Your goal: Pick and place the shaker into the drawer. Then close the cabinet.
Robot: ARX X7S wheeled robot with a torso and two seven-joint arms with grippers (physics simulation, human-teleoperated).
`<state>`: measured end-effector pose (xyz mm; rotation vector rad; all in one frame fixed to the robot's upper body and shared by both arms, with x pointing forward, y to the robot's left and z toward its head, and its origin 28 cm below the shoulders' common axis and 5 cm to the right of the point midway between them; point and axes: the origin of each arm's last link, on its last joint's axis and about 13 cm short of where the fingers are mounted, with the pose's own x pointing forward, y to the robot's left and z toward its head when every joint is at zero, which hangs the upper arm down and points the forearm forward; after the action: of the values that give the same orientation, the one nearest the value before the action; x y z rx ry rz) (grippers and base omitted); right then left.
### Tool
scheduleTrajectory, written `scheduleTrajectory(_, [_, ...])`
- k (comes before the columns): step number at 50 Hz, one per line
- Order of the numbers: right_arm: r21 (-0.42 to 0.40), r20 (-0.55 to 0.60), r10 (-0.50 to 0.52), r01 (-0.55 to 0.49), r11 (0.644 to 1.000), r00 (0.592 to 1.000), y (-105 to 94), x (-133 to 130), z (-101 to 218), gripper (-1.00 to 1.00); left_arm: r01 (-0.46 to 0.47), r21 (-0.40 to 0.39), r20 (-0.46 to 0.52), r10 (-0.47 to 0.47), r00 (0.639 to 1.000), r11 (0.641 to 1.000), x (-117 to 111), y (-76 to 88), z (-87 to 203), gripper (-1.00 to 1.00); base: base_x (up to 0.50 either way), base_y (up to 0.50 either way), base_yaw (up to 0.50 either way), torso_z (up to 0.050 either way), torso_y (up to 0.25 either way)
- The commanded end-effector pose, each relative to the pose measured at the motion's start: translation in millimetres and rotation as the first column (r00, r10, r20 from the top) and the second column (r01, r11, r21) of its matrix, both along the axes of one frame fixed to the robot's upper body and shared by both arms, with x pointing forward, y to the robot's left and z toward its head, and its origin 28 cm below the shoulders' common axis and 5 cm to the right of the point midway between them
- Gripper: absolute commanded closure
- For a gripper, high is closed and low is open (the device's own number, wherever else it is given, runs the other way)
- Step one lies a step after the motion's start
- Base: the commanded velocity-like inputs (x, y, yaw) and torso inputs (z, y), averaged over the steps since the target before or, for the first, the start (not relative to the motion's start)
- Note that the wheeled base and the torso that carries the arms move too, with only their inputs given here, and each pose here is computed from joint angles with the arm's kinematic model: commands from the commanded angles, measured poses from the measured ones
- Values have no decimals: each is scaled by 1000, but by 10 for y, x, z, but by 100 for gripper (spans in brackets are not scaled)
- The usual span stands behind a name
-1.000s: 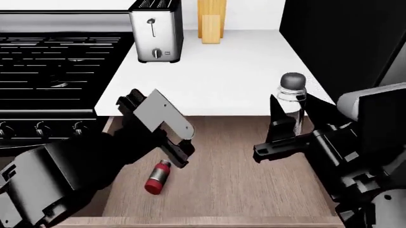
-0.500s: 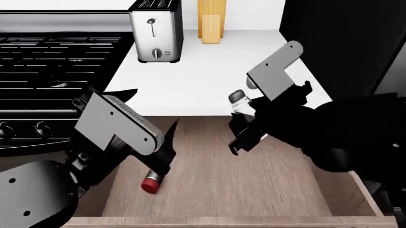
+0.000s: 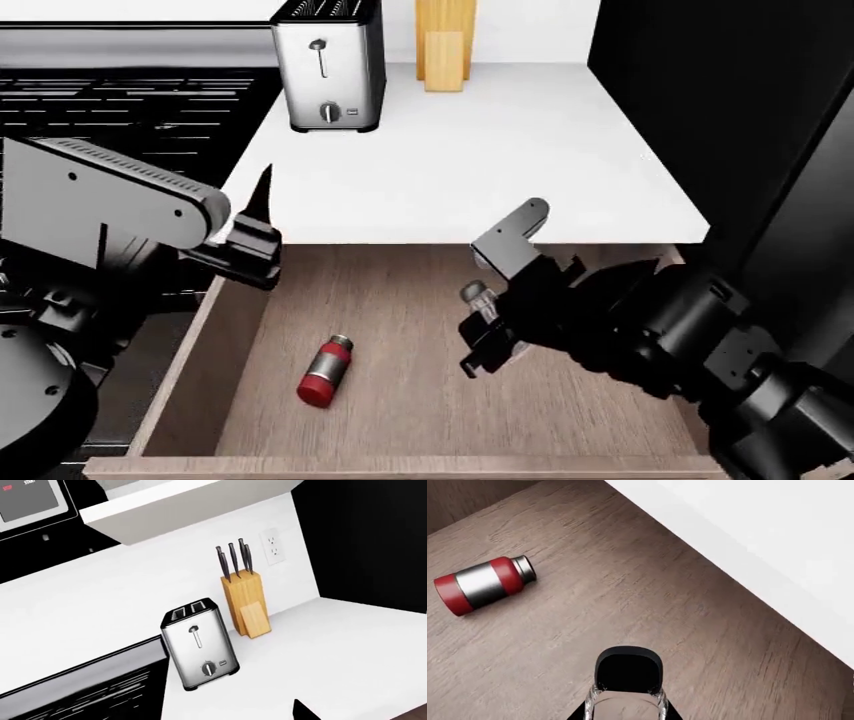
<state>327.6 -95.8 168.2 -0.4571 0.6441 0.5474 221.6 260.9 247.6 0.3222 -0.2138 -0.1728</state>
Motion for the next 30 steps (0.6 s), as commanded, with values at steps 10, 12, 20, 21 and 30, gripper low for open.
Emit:
scheduleTrajectory(10, [18, -110, -4, 6, 1000, 994, 41, -117, -743, 100, -106, -47, 36, 108, 994, 993, -7, 61, 53, -100, 0, 0, 0, 0, 0])
scheduleTrajectory(12, [25, -120, -8, 11, 1000, 993, 45, -146, -808, 100, -105, -47, 35, 106, 994, 993, -8, 54, 47, -100, 0, 0, 0, 0, 0])
scheduleTrajectory(20, [126, 6, -118, 116, 985, 993, 44, -172, -653, -100, -96, -60, 32, 98, 995, 994, -26, 32, 25, -100, 0, 0, 0, 0, 0])
scheduleTrajectory(21, [153, 30, -129, 123, 981, 991, 42, -185, -581, -100, -96, -61, 31, 98, 995, 993, -28, 28, 18, -100, 0, 0, 0, 0, 0])
scheduleTrajectory(30, [457, 391, -297, 96, 884, 871, 19, -778, 360, -100, -84, -157, -4, 84, 996, 984, -119, -137, -17, -100, 0, 0, 0, 1, 0])
